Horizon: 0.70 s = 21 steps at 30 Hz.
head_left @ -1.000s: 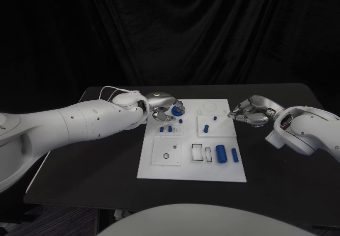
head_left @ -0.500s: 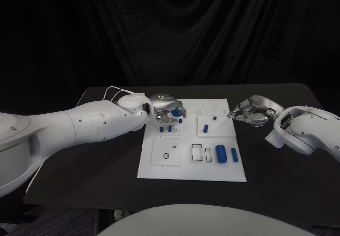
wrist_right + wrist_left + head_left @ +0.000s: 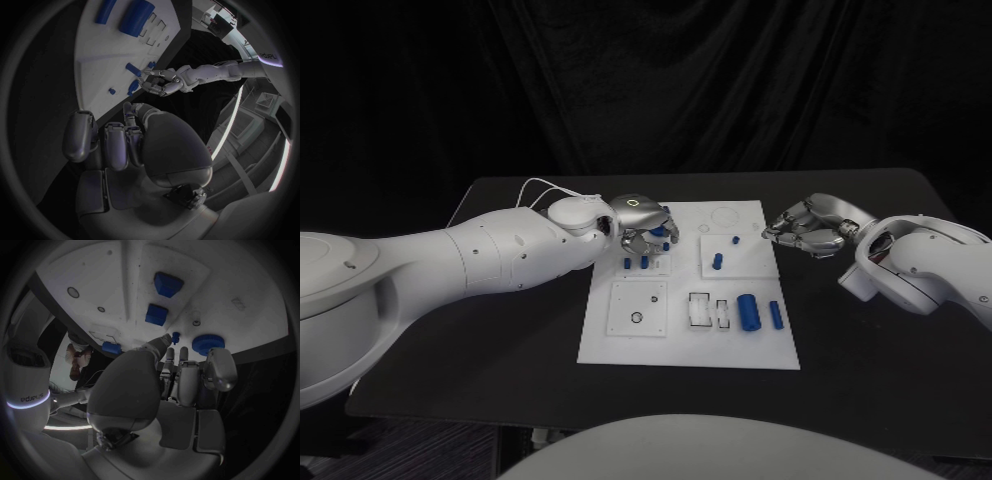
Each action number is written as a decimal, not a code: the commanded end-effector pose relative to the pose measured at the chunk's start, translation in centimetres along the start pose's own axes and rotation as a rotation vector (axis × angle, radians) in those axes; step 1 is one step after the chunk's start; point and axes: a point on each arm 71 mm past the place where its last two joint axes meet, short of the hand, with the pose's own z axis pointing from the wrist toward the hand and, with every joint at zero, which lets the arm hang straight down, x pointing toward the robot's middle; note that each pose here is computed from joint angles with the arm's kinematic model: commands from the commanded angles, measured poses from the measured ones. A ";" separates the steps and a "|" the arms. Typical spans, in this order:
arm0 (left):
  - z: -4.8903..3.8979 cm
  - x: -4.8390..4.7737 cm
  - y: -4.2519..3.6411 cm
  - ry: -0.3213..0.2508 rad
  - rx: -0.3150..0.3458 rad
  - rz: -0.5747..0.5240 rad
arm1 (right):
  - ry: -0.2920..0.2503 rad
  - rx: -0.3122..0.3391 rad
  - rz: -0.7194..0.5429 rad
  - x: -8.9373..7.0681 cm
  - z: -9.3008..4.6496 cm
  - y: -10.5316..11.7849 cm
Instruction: Assemble the parts on the task board
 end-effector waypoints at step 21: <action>1.18 1.01 -0.39 0.013 0.003 0.015 | 0.010 0.012 -0.002 0.3 0.2 0.0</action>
